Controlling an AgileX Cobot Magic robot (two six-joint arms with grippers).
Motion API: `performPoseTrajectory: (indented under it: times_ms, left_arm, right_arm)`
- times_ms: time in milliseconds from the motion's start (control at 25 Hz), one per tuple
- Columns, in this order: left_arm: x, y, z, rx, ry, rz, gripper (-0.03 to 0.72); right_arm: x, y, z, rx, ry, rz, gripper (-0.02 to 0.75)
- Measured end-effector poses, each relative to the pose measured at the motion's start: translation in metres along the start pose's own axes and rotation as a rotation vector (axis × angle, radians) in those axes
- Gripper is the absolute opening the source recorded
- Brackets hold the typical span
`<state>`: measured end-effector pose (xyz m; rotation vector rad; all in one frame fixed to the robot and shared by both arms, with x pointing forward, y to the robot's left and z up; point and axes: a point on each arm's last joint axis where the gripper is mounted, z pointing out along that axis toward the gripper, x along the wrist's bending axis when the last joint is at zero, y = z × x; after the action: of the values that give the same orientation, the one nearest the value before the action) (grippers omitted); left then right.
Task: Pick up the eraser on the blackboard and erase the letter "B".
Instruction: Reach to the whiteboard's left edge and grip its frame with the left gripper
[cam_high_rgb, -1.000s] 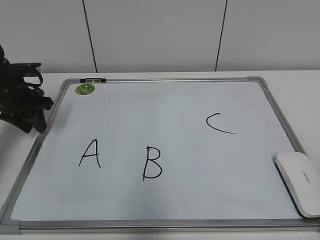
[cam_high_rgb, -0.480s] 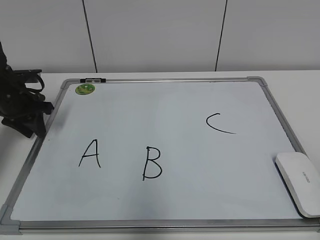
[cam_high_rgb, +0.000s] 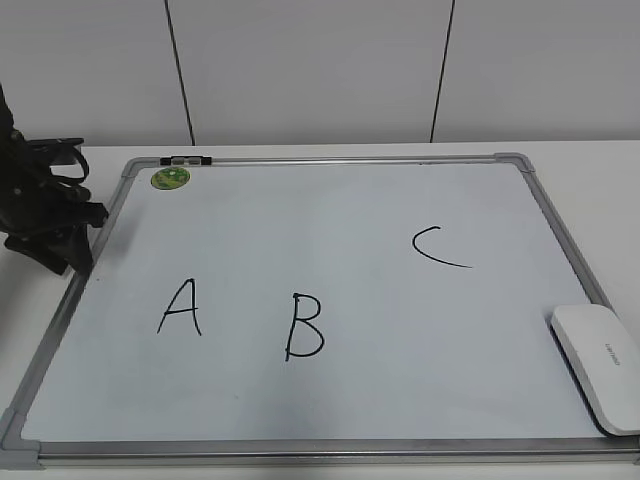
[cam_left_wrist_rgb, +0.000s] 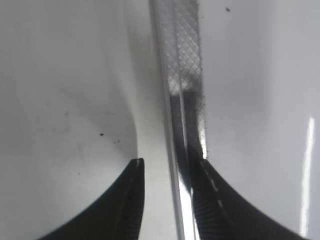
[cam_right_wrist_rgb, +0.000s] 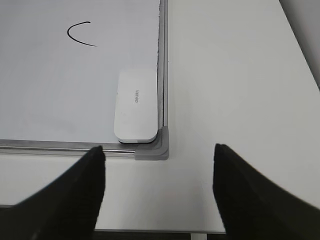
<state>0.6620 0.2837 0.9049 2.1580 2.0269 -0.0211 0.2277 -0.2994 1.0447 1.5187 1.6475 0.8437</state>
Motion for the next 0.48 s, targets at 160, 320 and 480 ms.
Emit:
performPoseTrajectory:
  times_ms: [160, 320, 480]
  left_arm:
    - [-0.0005, 0.0001, 0.0000, -0.001, -0.005, -0.004, 0.242]
    - [-0.0005, 0.0001, 0.0000, -0.001, -0.006, -0.005, 0.240]
    - [-0.0002, 0.0002, 0.0034, 0.006, -0.007, -0.007, 0.215]
  right_arm:
    - [0.0000, 0.0000, 0.0000, 0.000, 0.000, 0.000, 0.501]
    - [0.0000, 0.0000, 0.0000, 0.000, 0.000, 0.000, 0.501]
    - [0.0000, 0.0000, 0.0000, 0.000, 0.000, 0.000, 0.501]
